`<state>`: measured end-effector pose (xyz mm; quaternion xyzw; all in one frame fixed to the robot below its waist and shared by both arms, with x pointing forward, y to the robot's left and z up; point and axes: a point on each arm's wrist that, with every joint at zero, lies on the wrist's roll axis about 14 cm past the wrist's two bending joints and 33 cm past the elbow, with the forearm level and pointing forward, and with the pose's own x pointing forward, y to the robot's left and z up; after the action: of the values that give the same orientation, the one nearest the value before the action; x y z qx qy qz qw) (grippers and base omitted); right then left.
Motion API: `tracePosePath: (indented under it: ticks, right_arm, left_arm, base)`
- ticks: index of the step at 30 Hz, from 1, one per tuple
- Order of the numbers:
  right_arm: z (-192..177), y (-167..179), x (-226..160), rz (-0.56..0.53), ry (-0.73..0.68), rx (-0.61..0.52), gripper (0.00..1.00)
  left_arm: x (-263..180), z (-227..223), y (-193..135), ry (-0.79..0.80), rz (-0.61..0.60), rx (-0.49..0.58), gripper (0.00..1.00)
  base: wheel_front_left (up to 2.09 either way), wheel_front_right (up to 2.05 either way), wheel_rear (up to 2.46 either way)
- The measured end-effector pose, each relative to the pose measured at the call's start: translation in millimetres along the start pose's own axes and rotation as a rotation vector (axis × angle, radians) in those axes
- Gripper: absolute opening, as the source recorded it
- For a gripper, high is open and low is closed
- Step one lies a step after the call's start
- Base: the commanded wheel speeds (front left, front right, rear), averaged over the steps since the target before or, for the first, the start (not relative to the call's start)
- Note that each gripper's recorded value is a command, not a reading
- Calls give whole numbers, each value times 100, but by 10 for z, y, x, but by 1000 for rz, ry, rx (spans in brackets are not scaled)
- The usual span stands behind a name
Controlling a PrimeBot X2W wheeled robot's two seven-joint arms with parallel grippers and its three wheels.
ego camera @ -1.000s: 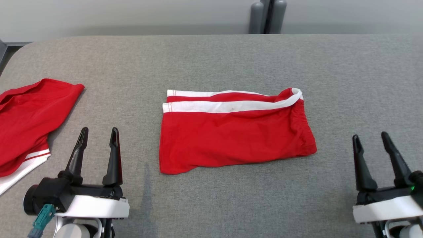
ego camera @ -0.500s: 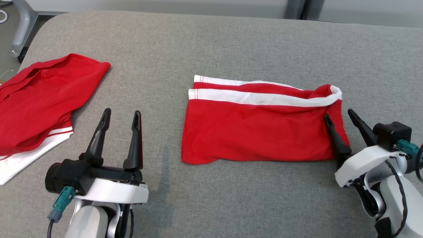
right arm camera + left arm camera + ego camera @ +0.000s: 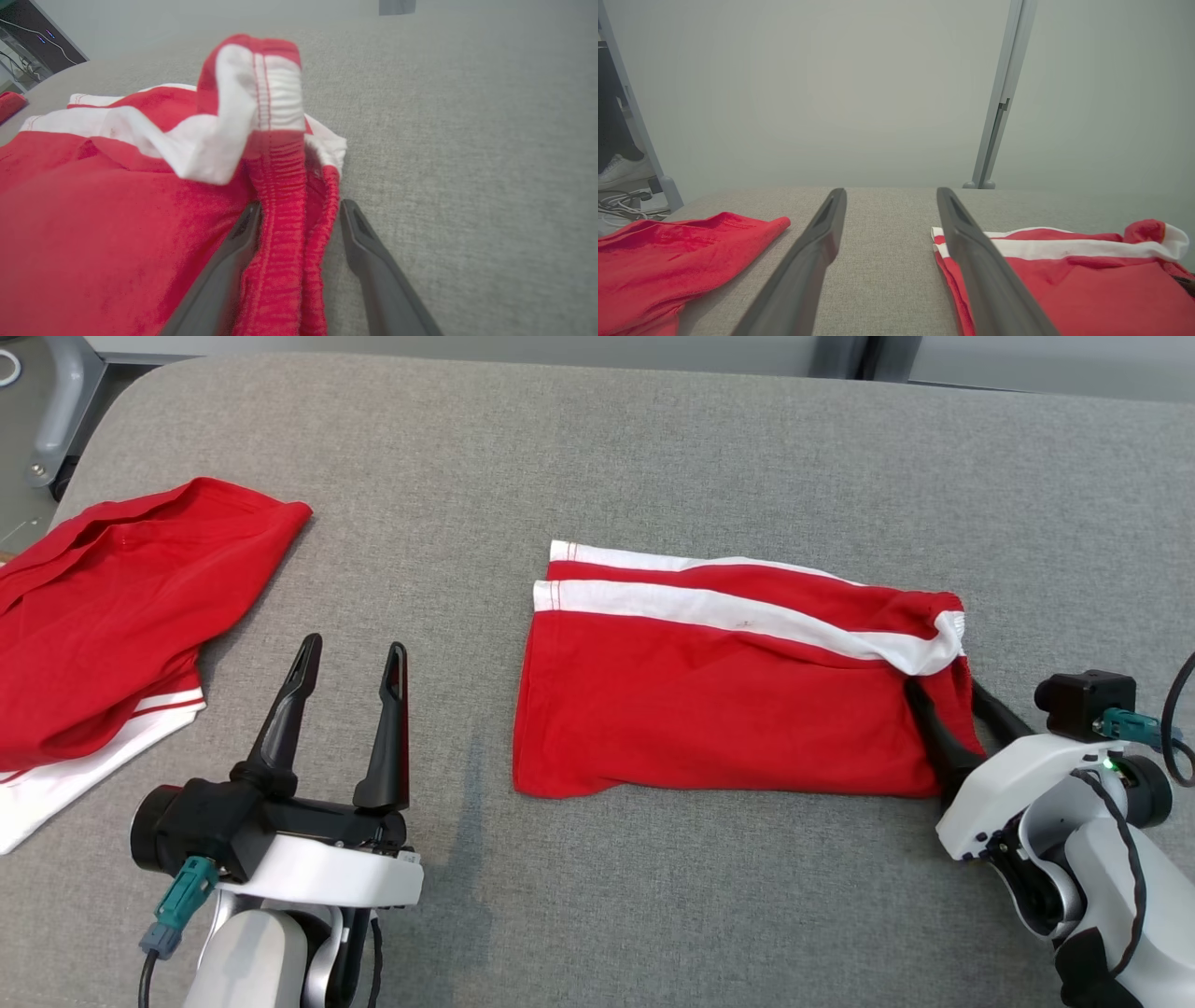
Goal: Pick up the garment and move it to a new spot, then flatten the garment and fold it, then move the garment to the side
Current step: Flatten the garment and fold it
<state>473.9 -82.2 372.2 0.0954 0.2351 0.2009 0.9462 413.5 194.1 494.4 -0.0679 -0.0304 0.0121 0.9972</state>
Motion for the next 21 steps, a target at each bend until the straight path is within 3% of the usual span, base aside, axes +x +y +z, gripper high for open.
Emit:
tracePosePath:
  ticks: [1,8,15,21]
  right_arm:
    - [5,8,-2,8,2,12,0]
    - [16,-19,-65,10,-5,93,0]
    - [-107,-336,-386,-56,1,262,0]
    - [-48,-384,-557,-47,-12,392,0]
  left_arm:
    - [6,-4,-10,0,-3,3,100]
    - [20,7,-53,-5,-16,0,100]
    - [32,13,-119,-10,-35,-9,100]
    - [62,-8,-192,-7,-60,-12,100]
  base:
    - [0,0,0]
    - [0,0,0]
    - [0,0,0]
    - [0,0,0]
